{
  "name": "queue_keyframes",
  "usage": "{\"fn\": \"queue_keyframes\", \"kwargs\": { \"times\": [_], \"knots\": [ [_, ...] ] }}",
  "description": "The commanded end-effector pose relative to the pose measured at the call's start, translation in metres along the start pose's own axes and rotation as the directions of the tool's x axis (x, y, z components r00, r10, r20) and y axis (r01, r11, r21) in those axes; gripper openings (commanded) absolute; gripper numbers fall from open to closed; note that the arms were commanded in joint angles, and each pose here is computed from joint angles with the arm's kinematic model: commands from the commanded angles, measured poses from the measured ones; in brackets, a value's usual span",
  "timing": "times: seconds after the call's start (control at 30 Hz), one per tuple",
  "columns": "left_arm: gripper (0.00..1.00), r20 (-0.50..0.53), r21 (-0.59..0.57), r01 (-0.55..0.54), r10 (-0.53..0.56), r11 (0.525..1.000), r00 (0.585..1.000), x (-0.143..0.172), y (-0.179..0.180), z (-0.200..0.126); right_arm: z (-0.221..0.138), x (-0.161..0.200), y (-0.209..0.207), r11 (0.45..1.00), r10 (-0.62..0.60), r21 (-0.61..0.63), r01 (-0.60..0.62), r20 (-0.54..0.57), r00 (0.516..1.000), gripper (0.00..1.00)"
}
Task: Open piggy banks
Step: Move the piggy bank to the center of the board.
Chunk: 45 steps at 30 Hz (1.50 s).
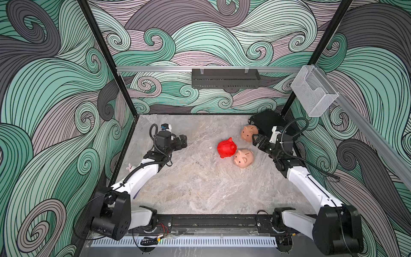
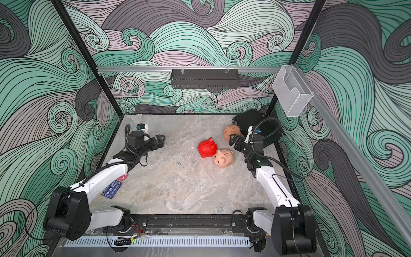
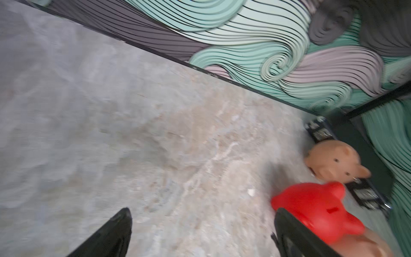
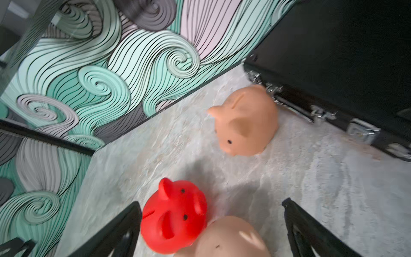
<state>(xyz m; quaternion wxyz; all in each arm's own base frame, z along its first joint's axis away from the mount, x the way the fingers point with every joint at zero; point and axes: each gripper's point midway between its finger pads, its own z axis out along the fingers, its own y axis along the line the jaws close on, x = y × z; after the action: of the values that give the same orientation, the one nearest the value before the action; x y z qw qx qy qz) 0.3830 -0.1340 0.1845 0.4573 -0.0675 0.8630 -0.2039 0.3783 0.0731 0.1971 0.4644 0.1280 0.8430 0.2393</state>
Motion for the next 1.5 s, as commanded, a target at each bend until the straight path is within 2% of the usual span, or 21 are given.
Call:
{"fn": "queue_keyframes", "kwargs": {
  "times": [0.0,0.1,0.2,0.3,0.53,0.63,0.97,1.1,1.33,1.47],
  "knots": [
    [0.99,-0.117,0.121,0.018,-0.003,0.993,0.993,0.023,-0.045,-0.002,0.003,0.029,0.035,0.994,-0.074,-0.091,0.056,-0.207,0.975,0.98],
    [0.99,-0.18,0.168,0.018,0.013,0.986,0.984,0.038,-0.065,-0.007,0.011,0.049,0.045,0.989,-0.142,-0.085,0.12,-0.349,0.926,0.97],
    [0.99,-0.224,0.2,0.053,-0.008,0.978,0.975,0.049,-0.07,-0.013,0.018,0.068,0.047,0.981,-0.192,-0.069,0.18,-0.461,0.867,0.97],
    [0.99,-0.246,0.201,0.073,-0.021,0.977,0.969,0.057,-0.067,-0.023,0.027,0.079,0.048,0.971,-0.229,-0.062,0.231,-0.523,0.821,0.97],
    [0.98,-0.263,0.191,0.15,-0.096,0.97,0.96,0.074,-0.056,-0.037,0.048,0.095,0.058,0.957,-0.267,-0.069,0.282,-0.589,0.763,0.93],
    [0.99,-0.273,0.172,0.168,-0.116,0.971,0.955,0.08,-0.051,-0.038,0.057,0.098,0.061,0.953,-0.272,-0.059,0.297,-0.599,0.753,0.89],
    [0.99,-0.249,0.075,0.218,-0.193,0.973,0.949,0.079,-0.034,-0.04,0.077,0.102,0.054,0.948,-0.247,0.002,0.319,-0.629,0.738,0.84],
    [0.98,-0.258,0.127,0.17,-0.133,0.977,0.957,0.08,-0.041,-0.038,0.082,0.108,0.055,0.952,-0.236,-0.005,0.305,-0.646,0.726,0.83],
    [0.99,-0.278,0.147,0.174,-0.128,0.974,0.952,0.086,-0.043,-0.038,0.087,0.121,0.071,0.949,-0.257,-0.033,0.314,-0.658,0.708,0.81],
    [0.99,-0.237,0.107,0.163,-0.134,0.981,0.962,0.084,-0.032,-0.042,0.086,0.137,0.088,0.947,-0.267,-0.05,0.317,-0.669,0.693,0.79]
  ]
}}
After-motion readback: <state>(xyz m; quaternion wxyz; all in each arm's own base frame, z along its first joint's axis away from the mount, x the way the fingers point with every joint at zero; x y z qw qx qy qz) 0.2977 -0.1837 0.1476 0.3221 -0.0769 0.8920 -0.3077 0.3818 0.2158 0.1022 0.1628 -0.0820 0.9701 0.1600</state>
